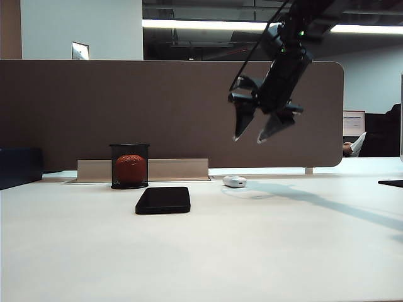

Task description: Find the wireless headphone case on the desktop and place it on the left side of the phone.

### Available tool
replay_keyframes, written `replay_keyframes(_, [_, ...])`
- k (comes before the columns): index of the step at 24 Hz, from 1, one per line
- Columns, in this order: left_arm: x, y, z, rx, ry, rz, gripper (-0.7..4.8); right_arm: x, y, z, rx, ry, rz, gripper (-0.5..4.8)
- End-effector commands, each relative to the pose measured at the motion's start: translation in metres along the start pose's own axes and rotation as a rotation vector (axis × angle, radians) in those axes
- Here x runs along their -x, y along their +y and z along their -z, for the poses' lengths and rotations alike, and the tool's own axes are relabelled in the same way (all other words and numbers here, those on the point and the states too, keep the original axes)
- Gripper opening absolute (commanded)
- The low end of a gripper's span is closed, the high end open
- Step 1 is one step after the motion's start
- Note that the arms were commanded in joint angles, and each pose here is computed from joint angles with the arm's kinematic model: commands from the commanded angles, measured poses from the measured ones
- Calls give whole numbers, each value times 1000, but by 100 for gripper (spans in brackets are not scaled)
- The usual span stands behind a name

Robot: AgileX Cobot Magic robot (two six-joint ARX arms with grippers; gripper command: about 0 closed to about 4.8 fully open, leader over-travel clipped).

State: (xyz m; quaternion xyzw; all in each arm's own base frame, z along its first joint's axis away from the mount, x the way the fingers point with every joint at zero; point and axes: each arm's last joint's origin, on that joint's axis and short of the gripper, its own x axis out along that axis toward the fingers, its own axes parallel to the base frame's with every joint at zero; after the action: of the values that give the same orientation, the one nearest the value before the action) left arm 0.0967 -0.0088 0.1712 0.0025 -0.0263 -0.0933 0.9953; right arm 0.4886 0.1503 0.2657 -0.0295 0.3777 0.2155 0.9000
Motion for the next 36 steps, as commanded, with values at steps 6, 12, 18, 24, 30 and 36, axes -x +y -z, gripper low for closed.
replay_keyframes(6, [0, 0, -2, 1, -14, 9, -5, -27, -1, 5, -18, -36, -54, 373])
replay_keyframes(12, [0, -1, -2, 1, -14, 24, -5, -38, 10, 4, 2, -76, -81, 381])
replay_keyframes(18, [0, -1, -2, 1, -14, 24, -5, -47, 14, 6, 12, -89, -61, 426])
replay_keyframes(24, [0, -1, -2, 1, -15, 24, -6, -61, 12, 14, 8, -68, -54, 432])
replay_keyframes(30, [0, -1, -2, 1, -15, 24, -6, -72, 11, 20, 7, -65, -55, 432])
replay_keyframes(36, [0, -1, -2, 1, -15, 24, -5, -83, 9, 27, -3, -48, -55, 431])
